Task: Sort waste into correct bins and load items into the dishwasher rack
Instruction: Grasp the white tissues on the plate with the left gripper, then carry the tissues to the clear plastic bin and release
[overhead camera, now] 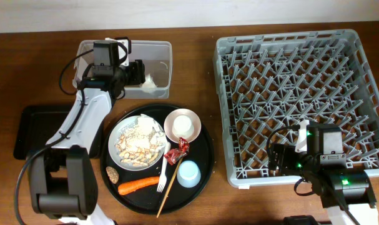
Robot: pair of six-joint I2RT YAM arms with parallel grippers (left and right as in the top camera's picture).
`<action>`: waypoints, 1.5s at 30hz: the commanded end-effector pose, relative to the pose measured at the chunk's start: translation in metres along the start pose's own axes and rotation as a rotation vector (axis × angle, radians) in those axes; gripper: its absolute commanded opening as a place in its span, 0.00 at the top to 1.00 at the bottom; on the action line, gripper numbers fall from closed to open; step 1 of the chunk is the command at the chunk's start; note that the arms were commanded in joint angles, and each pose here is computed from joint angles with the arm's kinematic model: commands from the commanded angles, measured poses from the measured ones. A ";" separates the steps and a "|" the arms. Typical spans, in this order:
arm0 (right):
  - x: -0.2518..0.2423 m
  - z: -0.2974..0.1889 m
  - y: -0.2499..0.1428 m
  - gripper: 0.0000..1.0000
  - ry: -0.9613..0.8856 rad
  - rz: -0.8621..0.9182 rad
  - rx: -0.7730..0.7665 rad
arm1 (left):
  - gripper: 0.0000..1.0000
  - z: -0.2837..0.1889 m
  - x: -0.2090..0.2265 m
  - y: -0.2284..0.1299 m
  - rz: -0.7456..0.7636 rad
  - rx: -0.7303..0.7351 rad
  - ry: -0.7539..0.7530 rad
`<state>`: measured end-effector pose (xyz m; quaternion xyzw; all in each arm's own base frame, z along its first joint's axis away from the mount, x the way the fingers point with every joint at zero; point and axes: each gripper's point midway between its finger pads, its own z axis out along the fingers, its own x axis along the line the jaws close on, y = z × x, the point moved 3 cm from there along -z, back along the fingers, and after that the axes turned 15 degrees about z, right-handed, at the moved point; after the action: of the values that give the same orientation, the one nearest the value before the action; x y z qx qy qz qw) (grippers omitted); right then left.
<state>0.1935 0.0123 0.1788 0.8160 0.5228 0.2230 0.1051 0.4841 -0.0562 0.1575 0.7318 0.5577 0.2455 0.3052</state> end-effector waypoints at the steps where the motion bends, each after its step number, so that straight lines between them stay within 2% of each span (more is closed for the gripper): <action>1: 0.000 -0.005 0.006 0.02 -0.005 0.010 -0.028 | 0.01 -0.054 -0.009 0.014 0.006 0.006 -0.022; 2: 0.000 -0.005 0.006 0.02 -0.005 0.010 -0.029 | 0.01 -0.072 -0.018 -0.002 -0.006 0.083 -0.071; 3: 0.000 -0.005 0.006 0.02 -0.005 0.010 -0.029 | 0.01 -0.086 -0.026 -0.032 -0.030 0.227 -0.110; 6: 0.000 -0.005 0.006 0.02 -0.005 0.010 -0.028 | 0.01 -0.082 -0.035 -0.083 -0.059 0.432 -0.145; 8: 0.000 -0.005 0.006 0.02 -0.005 0.010 -0.028 | 0.06 -0.053 -0.048 -0.121 -0.047 0.518 -0.170; 11: 0.000 -0.005 0.006 0.02 -0.005 0.011 -0.027 | 0.10 -0.020 -0.049 -0.132 -0.041 0.524 -0.175; 14: 0.000 -0.005 0.006 0.02 -0.005 0.011 -0.027 | 0.32 -0.002 -0.049 -0.146 -0.046 0.557 -0.179; 16: 0.000 -0.005 0.006 0.01 -0.006 0.011 -0.028 | 0.73 0.000 -0.049 -0.143 -0.045 0.544 -0.182; 19: 0.000 -0.005 0.006 0.02 -0.006 0.011 -0.028 | 0.99 -0.003 -0.052 -0.142 -0.052 0.542 -0.204; 22: 0.000 -0.005 0.006 0.02 -0.006 0.011 -0.028 | 0.99 -0.030 -0.052 -0.116 -0.043 0.488 -0.197; 24: 0.000 -0.005 0.006 0.02 -0.005 0.010 -0.028 | 0.99 -0.073 -0.048 -0.054 -0.006 0.258 -0.165; 27: 0.000 -0.005 0.006 0.02 -0.005 0.010 -0.028 | 0.99 -0.090 -0.031 0.002 0.036 0.001 -0.044; 29: 0.000 -0.005 0.006 0.02 -0.005 0.010 -0.029 | 0.99 -0.074 -0.010 0.020 0.040 -0.079 0.087; 32: 0.000 -0.005 0.006 0.02 -0.005 0.010 -0.028 | 0.99 -0.020 -0.004 0.018 0.041 -0.103 0.101; 33: 0.000 -0.005 0.006 0.02 -0.006 0.011 -0.027 | 0.75 -0.009 -0.004 0.012 0.040 -0.085 0.100; 34: 0.000 -0.005 0.005 0.02 -0.006 0.011 -0.025 | 0.36 -0.007 -0.004 0.012 0.040 -0.087 0.100; 36: 0.000 -0.005 0.005 0.02 -0.006 0.011 -0.025 | 0.27 -0.017 -0.005 0.014 0.039 -0.071 0.096; 37: 0.000 -0.005 0.005 0.02 -0.007 0.011 -0.024 | 0.15 -0.031 -0.010 0.012 0.038 -0.044 0.066; 38: 0.000 -0.005 0.005 0.02 -0.007 0.011 -0.025 | 0.02 -0.052 -0.025 0.006 0.036 -0.006 -0.026; 39: 0.000 -0.005 0.005 0.02 -0.007 0.011 -0.025 | 0.01 -0.070 -0.040 -0.003 0.030 0.039 -0.120; 40: 0.000 -0.005 0.005 0.02 -0.007 0.011 -0.025 | 0.01 -0.088 -0.056 -0.026 0.014 0.149 -0.196; 41: 0.000 -0.005 0.005 0.02 -0.006 0.011 -0.025 | 0.01 -0.100 -0.067 -0.066 -0.002 0.345 -0.228; 42: 0.000 -0.005 0.005 0.02 -0.006 0.011 -0.025 | 0.01 -0.105 -0.075 -0.089 -0.008 0.454 -0.247; 43: 0.000 -0.005 0.005 0.01 -0.006 0.011 -0.025 | 0.01 -0.106 -0.082 -0.110 -0.002 0.544 -0.257; 45: 0.000 -0.005 0.005 0.02 -0.006 0.011 -0.025 | 0.01 -0.102 -0.092 -0.145 0.014 0.632 -0.275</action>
<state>0.1931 0.0123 0.1786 0.8162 0.5231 0.2220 0.1045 0.3131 -0.0936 0.1487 0.8112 0.5627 -0.0010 0.1591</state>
